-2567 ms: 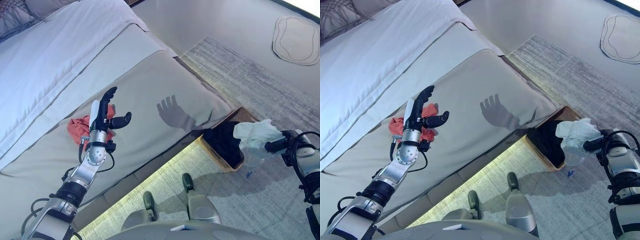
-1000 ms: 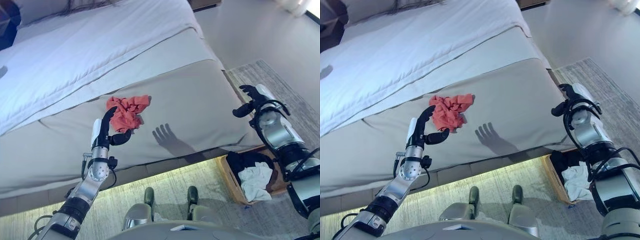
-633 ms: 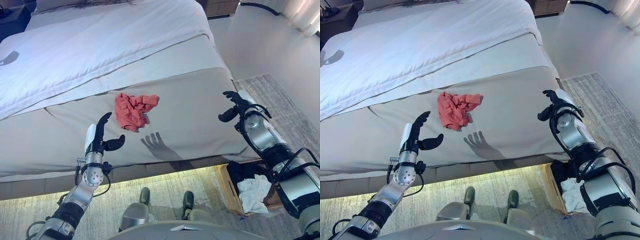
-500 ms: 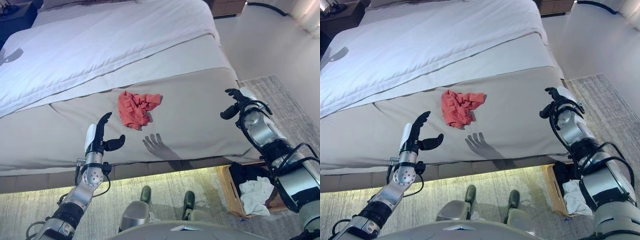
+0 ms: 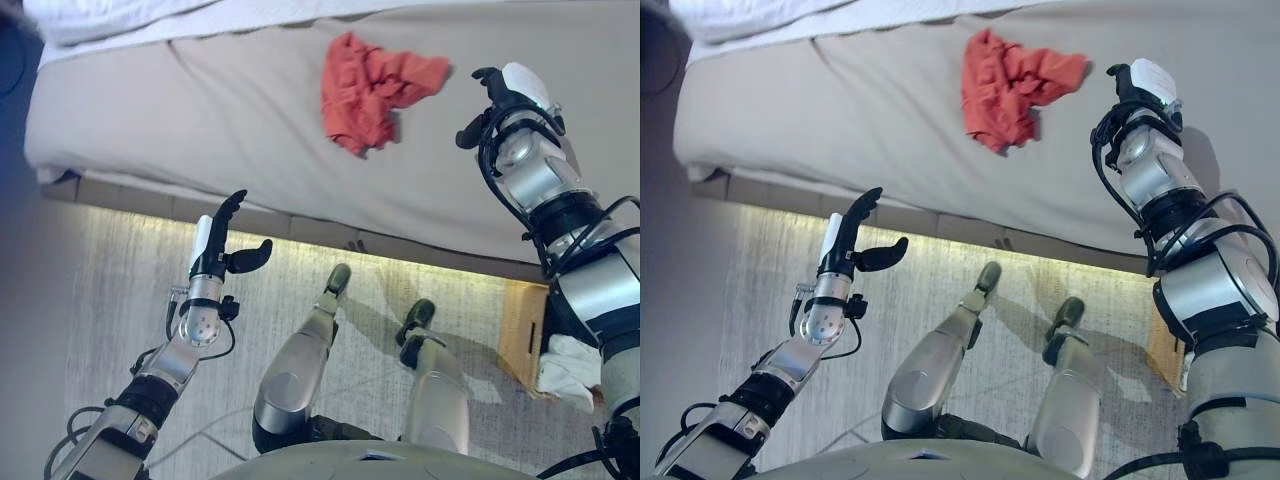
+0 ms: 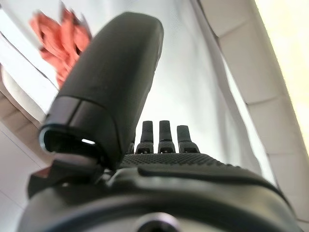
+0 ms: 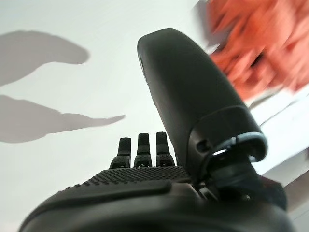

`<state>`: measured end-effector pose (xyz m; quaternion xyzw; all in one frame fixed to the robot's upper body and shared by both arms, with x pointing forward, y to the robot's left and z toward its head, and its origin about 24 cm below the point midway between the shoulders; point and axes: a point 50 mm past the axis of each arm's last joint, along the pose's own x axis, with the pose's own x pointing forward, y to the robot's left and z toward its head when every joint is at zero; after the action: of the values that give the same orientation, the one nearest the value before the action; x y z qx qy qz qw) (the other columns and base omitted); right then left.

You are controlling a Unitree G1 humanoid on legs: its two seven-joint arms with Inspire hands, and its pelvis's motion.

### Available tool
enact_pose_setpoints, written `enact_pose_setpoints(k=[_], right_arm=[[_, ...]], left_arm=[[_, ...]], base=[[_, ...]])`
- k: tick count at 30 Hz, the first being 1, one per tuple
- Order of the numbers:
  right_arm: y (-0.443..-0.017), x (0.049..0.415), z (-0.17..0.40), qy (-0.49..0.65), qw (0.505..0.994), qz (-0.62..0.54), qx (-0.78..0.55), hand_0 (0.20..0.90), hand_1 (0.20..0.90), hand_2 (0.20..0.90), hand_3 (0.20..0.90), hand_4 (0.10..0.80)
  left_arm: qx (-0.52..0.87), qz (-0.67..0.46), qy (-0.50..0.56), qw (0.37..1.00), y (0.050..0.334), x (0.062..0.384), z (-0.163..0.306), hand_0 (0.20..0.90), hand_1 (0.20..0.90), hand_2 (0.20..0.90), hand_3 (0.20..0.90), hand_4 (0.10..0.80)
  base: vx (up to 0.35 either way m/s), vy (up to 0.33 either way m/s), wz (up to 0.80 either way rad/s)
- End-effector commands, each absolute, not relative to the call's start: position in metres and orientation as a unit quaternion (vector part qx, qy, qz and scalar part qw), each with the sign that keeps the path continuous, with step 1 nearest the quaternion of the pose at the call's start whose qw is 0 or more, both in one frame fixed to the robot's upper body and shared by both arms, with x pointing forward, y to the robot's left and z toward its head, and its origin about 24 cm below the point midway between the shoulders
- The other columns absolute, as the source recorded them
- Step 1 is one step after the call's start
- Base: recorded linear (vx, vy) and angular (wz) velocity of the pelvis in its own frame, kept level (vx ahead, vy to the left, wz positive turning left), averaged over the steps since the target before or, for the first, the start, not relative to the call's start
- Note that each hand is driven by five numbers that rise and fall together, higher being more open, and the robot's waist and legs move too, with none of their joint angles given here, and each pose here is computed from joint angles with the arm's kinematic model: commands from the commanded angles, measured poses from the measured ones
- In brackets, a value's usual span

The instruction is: Pick up the clothes from the bed and place them into the basket

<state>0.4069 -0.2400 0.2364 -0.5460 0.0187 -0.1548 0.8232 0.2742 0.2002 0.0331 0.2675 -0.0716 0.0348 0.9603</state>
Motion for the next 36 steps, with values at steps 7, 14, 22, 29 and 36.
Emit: enact_pose_setpoints(k=[7, 14, 22, 29, 36], right_arm=[[-0.203, 0.403, 0.337, -0.141, 0.79, -0.216, -0.557, 0.9, 0.9, 0.9, 0.9, 0.8], [-0.195, 0.402, 0.348, -0.148, 0.806, -0.212, -0.533, 0.9, 0.9, 0.9, 0.9, 0.8], [-0.211, 0.408, 0.346, -0.092, 0.808, -0.215, -0.541, 0.9, 0.9, 0.9, 0.9, 0.8], [-0.231, 0.41, 0.337, -0.04, 0.816, -0.208, -0.538, 0.9, 0.9, 0.9, 0.9, 0.8], [-0.241, 0.41, 0.333, -0.008, 0.827, -0.189, -0.529, 0.625, 0.625, 0.625, 0.579, 0.479]], left_arm=[[0.235, 0.052, -0.187, 0.952, 0.203, 0.271, 0.082, 0.9, 0.9, 0.9, 0.9, 0.8], [0.221, 0.058, -0.202, 0.952, 0.205, 0.263, 0.089, 0.9, 0.9, 0.9, 0.9, 0.8], [0.19, 0.068, -0.229, 0.952, 0.205, 0.25, 0.099, 0.9, 0.9, 0.9, 0.9, 0.8], [0.173, 0.061, -0.244, 0.952, 0.203, 0.244, 0.104, 0.9, 0.9, 0.9, 0.9, 0.8], [0.172, 0.058, -0.252, 0.95, 0.203, 0.24, 0.106, 0.9, 0.9, 0.9, 0.9, 0.8]], base=[[0.058, 0.078, 0.19], [0.047, 0.06, 0.06], [0.026, 0.045, 0.09], [0.019, 0.015, 0.13], [-0.009, -0.011, 0.03]])
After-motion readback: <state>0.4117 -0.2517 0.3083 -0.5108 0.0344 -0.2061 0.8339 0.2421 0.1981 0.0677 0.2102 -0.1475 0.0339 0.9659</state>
